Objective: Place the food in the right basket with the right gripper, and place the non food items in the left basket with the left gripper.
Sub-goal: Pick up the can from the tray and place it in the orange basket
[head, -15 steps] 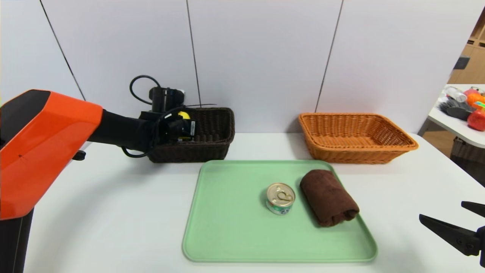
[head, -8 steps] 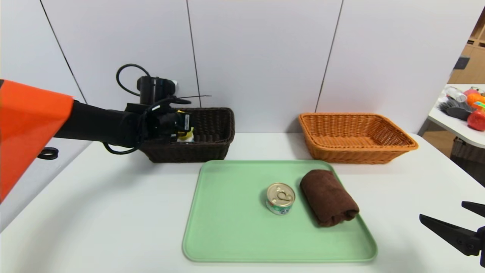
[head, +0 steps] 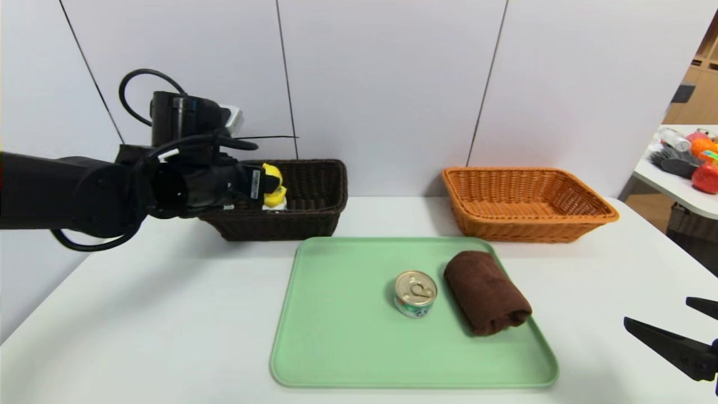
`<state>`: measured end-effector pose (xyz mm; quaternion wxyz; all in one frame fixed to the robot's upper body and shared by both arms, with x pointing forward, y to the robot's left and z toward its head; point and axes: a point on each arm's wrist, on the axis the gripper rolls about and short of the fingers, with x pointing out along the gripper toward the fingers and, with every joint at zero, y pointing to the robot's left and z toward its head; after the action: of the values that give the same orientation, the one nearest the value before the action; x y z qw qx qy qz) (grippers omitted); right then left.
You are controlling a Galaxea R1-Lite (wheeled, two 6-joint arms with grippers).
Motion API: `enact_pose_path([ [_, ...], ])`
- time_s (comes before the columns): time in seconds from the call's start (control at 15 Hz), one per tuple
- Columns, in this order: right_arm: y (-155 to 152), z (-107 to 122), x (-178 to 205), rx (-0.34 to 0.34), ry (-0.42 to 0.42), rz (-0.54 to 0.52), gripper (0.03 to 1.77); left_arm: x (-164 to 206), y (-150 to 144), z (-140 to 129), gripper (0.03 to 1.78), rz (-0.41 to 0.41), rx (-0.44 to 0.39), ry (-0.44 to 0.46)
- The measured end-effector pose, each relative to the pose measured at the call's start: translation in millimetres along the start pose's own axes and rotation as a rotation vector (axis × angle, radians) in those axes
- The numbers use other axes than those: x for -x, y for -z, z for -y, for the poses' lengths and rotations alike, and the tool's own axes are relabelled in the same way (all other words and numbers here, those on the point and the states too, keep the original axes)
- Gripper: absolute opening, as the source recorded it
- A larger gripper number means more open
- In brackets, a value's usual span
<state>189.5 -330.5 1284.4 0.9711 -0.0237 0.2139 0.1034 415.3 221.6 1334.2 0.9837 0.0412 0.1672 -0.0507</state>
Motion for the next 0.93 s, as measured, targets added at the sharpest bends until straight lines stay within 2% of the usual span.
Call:
enact_pose_path([
  [0.47, 0, -2, -1, 0.007, -0.05, 0.003, 1.7, 101, 41, 16, 1.67, -0.031, -0.064, 0.158],
  [0.73, -4, -10, -7, 0.043, -0.13, 0.005, 1.7, 148, 72, 15, 1.69, -0.039, -0.09, 0.293],
  [0.93, -14, -22, -22, 0.094, -0.223, 0.026, 1.7, 172, 89, 7, 1.69, -0.032, -0.098, 0.43],
])
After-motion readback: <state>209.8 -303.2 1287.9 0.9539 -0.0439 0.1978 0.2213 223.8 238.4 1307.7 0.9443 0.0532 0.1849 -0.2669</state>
